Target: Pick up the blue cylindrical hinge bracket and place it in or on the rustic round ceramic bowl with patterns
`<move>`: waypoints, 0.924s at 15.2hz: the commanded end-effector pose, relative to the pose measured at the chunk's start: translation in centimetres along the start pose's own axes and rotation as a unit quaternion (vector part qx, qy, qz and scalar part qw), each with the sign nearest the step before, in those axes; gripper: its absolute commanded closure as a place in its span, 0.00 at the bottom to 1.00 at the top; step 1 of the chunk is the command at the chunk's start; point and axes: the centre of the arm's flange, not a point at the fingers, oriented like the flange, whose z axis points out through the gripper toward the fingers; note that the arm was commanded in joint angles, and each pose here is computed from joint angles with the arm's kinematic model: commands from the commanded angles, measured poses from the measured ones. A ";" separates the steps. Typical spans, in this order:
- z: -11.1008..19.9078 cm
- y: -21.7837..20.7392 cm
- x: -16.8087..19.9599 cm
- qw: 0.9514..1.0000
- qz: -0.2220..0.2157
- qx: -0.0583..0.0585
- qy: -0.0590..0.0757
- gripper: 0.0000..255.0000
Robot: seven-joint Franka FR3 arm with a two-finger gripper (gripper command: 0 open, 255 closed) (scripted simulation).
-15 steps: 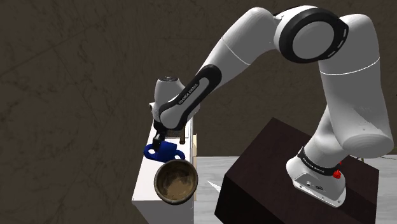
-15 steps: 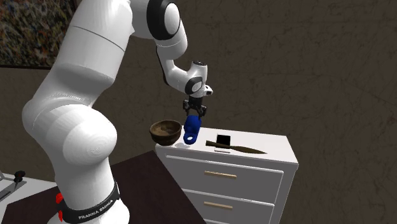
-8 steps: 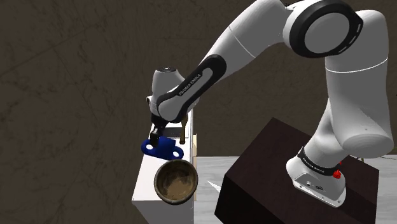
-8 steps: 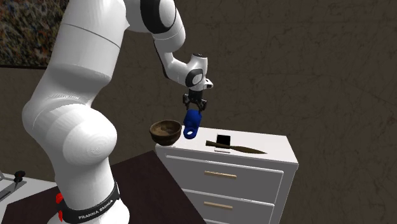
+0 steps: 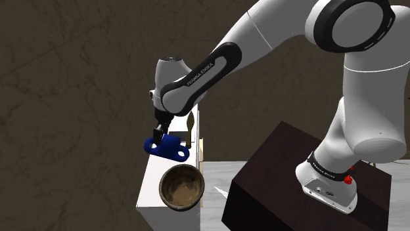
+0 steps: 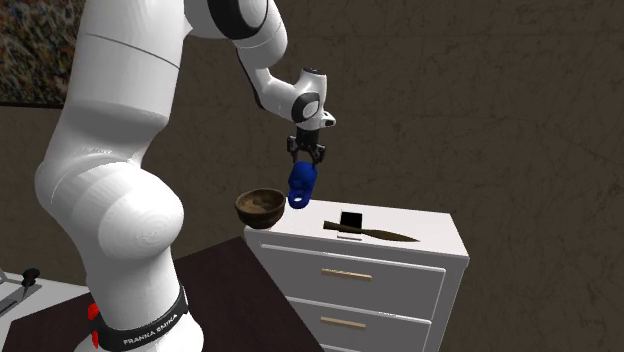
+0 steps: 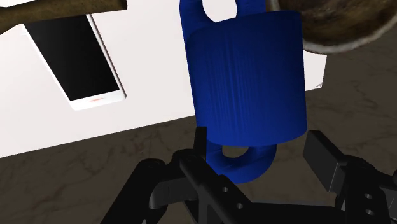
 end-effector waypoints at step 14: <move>-5.4 -8.9 -3.3 1.000 0.000 0.000 0.000 1.00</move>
